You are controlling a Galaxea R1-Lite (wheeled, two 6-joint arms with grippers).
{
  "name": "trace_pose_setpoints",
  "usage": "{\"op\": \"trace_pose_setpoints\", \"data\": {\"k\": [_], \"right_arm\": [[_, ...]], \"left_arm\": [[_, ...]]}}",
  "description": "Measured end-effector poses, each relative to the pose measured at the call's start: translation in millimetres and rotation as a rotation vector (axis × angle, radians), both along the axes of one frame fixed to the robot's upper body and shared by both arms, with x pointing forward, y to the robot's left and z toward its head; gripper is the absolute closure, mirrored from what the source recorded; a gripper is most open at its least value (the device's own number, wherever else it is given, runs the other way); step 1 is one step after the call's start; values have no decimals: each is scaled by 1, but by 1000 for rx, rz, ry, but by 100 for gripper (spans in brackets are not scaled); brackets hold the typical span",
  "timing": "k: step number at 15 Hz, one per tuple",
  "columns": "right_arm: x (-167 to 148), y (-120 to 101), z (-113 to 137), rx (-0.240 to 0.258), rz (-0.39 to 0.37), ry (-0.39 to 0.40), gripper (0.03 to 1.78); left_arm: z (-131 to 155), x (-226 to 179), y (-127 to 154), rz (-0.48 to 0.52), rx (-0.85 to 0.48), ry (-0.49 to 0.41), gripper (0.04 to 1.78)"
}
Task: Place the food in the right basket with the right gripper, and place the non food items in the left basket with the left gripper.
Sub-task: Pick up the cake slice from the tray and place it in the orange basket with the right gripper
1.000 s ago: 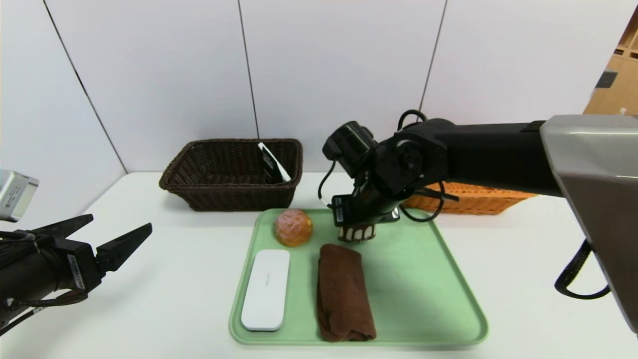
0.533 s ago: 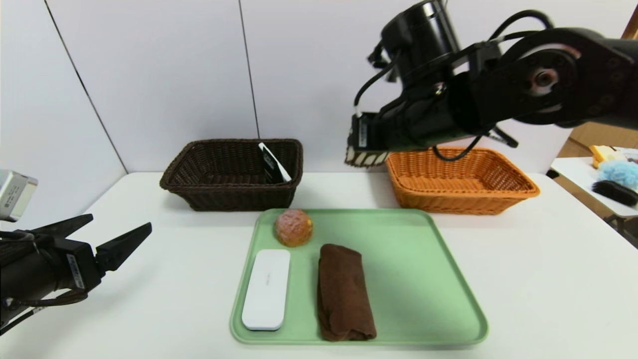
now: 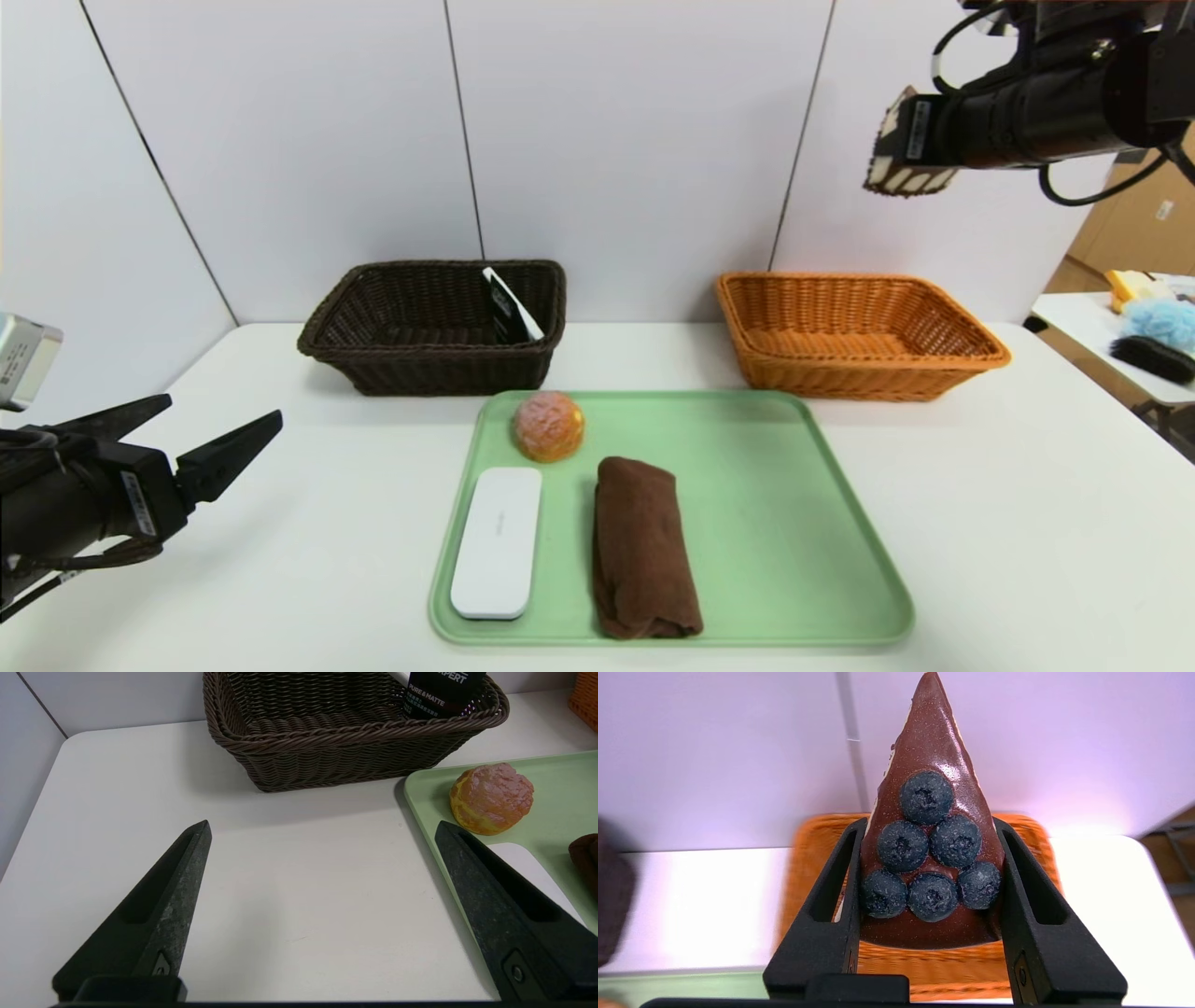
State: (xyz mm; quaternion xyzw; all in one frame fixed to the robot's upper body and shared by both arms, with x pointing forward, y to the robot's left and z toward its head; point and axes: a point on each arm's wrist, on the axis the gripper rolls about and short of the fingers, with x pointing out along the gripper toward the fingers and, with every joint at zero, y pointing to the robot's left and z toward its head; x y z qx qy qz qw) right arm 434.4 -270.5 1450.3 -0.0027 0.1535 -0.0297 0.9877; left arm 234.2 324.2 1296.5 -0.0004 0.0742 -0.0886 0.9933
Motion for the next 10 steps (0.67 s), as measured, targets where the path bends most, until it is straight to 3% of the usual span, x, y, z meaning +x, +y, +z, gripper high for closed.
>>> {"op": "trace_pose_setpoints", "data": {"k": [4, 10], "right_arm": [[8, -38, -27, 1, -52, 106, 99], [21, -56, -68, 14, -72, 242, 99]], "left_arm": [[0, 0, 0, 0, 0, 0, 13], [-2, -1, 0, 0, -1, 5, 13]]}}
